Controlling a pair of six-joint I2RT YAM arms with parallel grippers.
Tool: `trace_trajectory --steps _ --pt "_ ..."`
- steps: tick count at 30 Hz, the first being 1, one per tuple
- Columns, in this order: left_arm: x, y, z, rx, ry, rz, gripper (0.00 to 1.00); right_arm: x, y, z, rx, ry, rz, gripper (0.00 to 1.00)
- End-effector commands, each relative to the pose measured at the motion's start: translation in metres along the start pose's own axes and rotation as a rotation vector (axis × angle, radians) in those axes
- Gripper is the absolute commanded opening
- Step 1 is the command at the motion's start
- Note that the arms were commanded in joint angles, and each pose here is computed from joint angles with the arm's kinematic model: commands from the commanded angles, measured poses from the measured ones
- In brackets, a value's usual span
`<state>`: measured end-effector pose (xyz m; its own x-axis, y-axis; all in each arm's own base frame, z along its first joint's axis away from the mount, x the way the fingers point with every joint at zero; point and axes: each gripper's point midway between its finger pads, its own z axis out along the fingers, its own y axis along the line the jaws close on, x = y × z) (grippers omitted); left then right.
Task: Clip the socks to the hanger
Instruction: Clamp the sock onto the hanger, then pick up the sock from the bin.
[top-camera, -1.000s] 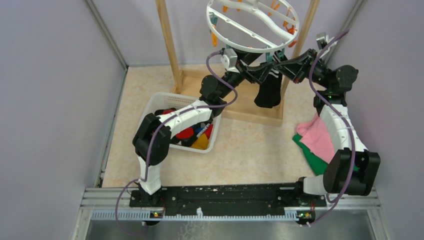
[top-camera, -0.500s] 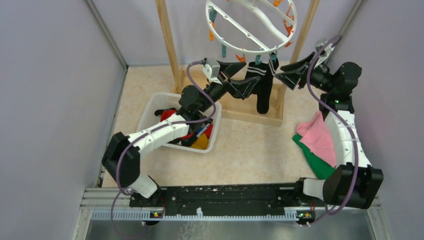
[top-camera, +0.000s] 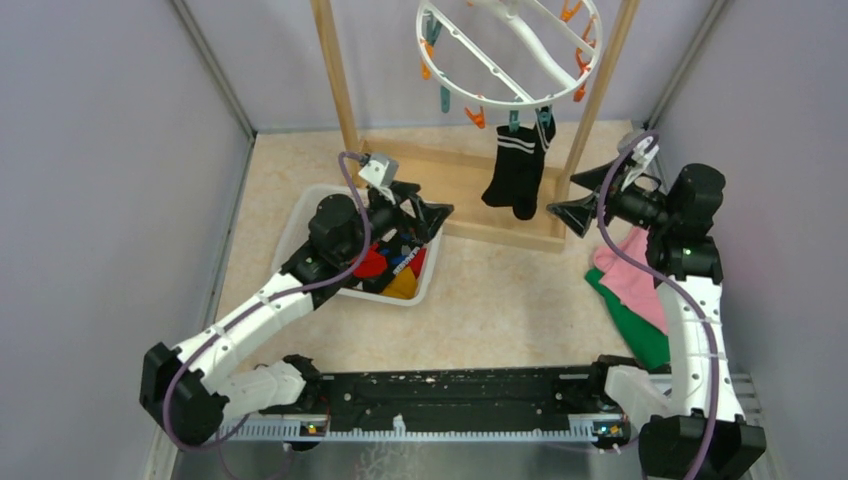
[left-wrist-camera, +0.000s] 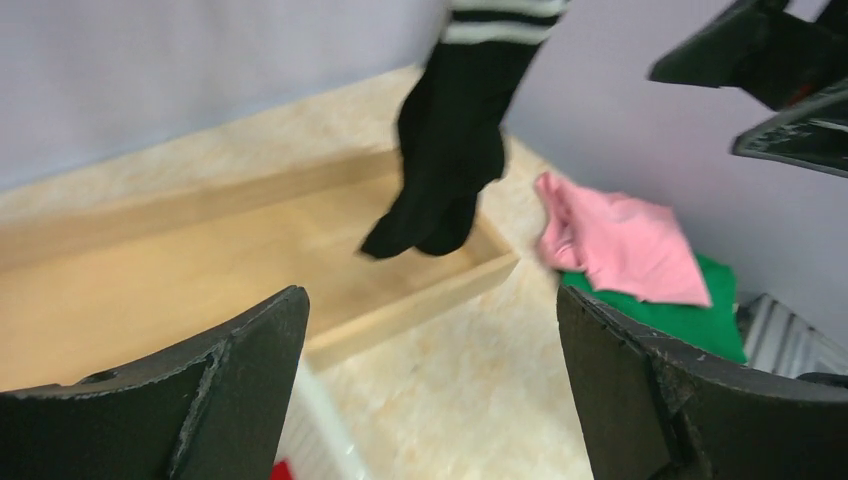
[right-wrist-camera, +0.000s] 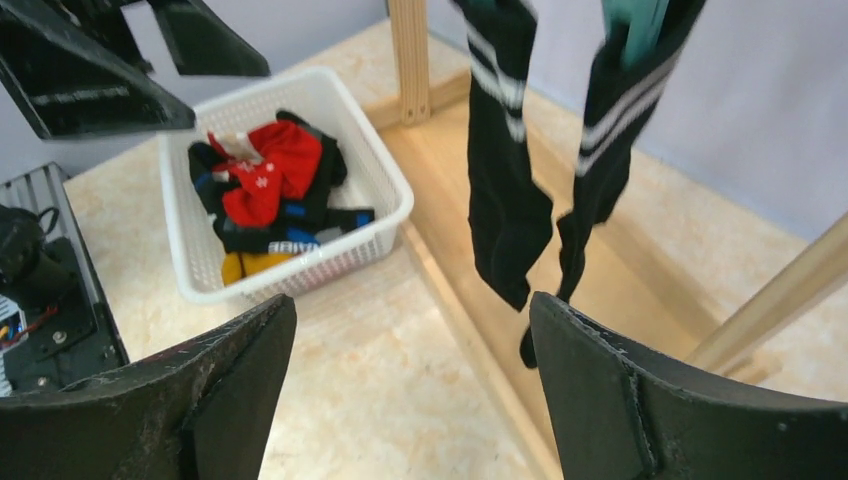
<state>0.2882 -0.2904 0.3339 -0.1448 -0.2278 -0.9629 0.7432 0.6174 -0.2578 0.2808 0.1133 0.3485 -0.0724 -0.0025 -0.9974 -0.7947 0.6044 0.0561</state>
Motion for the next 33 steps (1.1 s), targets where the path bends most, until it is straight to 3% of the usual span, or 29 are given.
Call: trace_trajectory --steps 1,7,17,19,20,26,33 --pt "0.034 0.036 -0.037 -0.158 0.135 -0.021 0.99 0.034 0.001 -0.010 0.050 0.071 0.005 0.86" --pt "0.067 0.052 -0.059 -0.244 0.273 -0.047 0.99 0.045 0.001 -0.011 0.075 0.035 0.003 0.86" --pt "0.092 0.067 -0.077 -0.341 0.362 -0.068 0.99 0.050 0.005 0.002 0.085 -0.023 0.031 0.86" --pt "0.103 0.081 -0.084 -0.409 0.413 -0.030 0.99 0.053 0.009 0.002 0.072 -0.014 0.036 0.90" --pt "0.110 0.089 -0.089 -0.455 0.449 -0.030 0.98 0.057 0.011 0.002 0.066 0.001 0.042 0.98" --pt "0.144 0.115 -0.101 -0.623 0.597 -0.098 0.98 0.073 0.014 -0.002 0.058 0.072 0.026 0.99" --pt "0.135 0.152 -0.104 -0.756 0.652 -0.199 0.99 0.085 0.015 -0.004 0.048 0.108 0.025 0.98"
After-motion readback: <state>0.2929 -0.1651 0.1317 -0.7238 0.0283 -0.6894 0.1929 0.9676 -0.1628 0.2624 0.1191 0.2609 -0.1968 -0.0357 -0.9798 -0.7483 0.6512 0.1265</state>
